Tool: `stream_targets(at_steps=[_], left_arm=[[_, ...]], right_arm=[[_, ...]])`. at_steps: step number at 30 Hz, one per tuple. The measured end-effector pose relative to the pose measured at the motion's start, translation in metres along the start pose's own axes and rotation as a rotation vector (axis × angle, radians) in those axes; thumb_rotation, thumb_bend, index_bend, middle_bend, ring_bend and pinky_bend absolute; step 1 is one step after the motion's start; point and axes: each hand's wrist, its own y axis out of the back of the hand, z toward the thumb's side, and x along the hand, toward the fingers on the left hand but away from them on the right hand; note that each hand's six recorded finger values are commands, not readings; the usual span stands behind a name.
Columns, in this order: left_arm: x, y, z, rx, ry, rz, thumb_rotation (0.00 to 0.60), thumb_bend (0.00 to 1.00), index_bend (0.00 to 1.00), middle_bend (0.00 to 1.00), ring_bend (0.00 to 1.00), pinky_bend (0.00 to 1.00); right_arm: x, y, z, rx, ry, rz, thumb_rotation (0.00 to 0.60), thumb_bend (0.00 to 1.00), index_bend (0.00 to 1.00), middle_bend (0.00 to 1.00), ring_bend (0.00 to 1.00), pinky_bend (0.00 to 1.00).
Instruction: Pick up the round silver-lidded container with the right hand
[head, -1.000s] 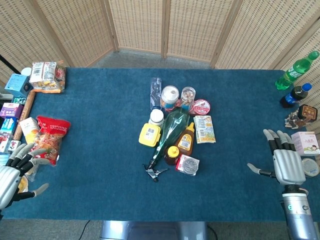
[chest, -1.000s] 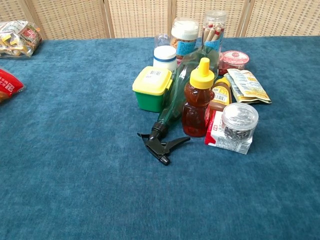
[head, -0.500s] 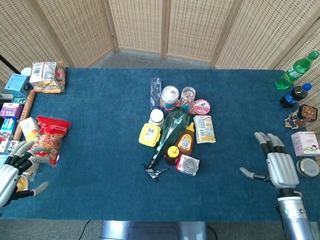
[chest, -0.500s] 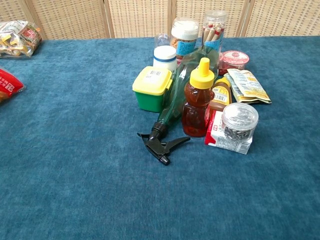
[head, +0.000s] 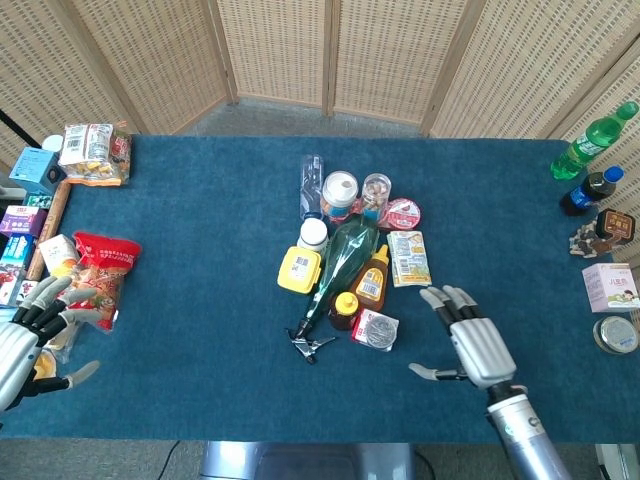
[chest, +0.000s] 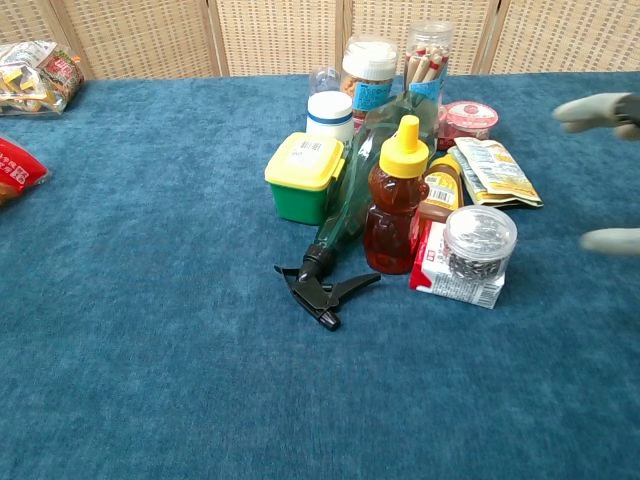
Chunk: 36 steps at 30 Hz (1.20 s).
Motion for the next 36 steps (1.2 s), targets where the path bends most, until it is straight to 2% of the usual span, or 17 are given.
stream_targets(at_steps=[11, 21, 31, 36], left_arm=[[-0.009, 0.000, -0.013, -0.013, 0.024, 0.007, 0.600, 0.25, 0.34, 0.22, 0.02, 0.00], [-0.013, 0.004, -0.016, -0.012, 0.029, 0.018, 0.600, 0.25, 0.34, 0.22, 0.01, 0.00], [-0.016, 0.005, -0.017, -0.012, 0.035, 0.024, 0.600, 0.25, 0.34, 0.22, 0.01, 0.00], [-0.018, 0.007, -0.018, -0.009, 0.042, 0.029, 0.600, 0.25, 0.34, 0.22, 0.01, 0.00]], right_arm=[[-0.031, -0.026, 0.031, -0.027, 0.031, 0.043, 0.383, 0.04, 0.00, 0.04, 0.00, 0.00], [-0.042, -0.044, 0.031, -0.016, 0.015, 0.049, 0.385, 0.04, 0.00, 0.07, 0.00, 0.00], [-0.045, -0.055, 0.037, -0.013, 0.017, 0.035, 0.386, 0.04, 0.00, 0.16, 0.00, 0.00], [-0.048, -0.060, 0.036, -0.016, 0.012, 0.026, 0.386, 0.04, 0.00, 0.23, 0.05, 0.07]])
